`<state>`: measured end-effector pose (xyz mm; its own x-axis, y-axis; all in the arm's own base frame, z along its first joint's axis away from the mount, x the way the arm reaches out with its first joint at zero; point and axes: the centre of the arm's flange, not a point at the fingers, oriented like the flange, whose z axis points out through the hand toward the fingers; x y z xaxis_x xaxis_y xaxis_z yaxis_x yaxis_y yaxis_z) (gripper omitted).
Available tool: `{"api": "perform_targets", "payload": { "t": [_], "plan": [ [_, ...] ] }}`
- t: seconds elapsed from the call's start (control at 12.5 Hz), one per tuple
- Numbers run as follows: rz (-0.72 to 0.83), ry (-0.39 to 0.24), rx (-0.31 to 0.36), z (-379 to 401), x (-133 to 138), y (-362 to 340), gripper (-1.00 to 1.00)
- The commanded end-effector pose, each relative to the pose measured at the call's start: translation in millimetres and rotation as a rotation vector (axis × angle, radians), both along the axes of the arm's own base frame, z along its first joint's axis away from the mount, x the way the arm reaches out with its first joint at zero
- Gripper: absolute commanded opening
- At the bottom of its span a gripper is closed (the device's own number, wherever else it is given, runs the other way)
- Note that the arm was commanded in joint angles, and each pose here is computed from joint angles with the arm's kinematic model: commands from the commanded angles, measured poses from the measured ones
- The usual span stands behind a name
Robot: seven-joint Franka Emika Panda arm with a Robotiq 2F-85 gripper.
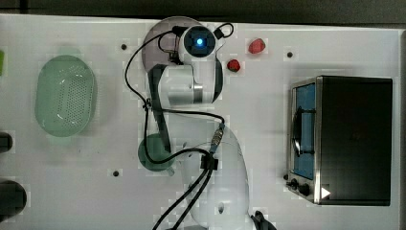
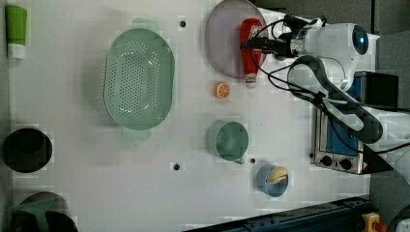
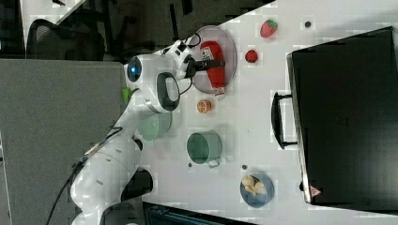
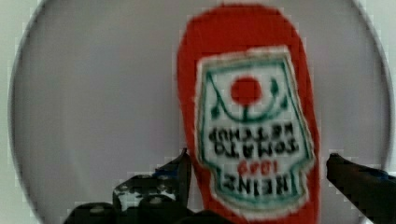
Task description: Pick ketchup from plate and place it on table.
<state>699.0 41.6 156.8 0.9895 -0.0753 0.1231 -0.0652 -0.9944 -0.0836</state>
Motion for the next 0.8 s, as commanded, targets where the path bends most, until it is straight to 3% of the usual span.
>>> {"api": "perform_targets", "payload": {
  "t": [0.08, 0.24, 0.48, 0.8],
  "plan": [
    [0.069, -0.039, -0.01, -6.3, 2.5, 7.3, 1.0],
    [0.07, -0.035, -0.012, -9.0, 2.1, 6.4, 0.91],
    [0.069, -0.045, -0.016, -4.9, 5.4, 4.6, 0.24],
    [0.06, -0.091, -0.011, 20.3, 18.3, 7.6, 0.24]
  ]
}}
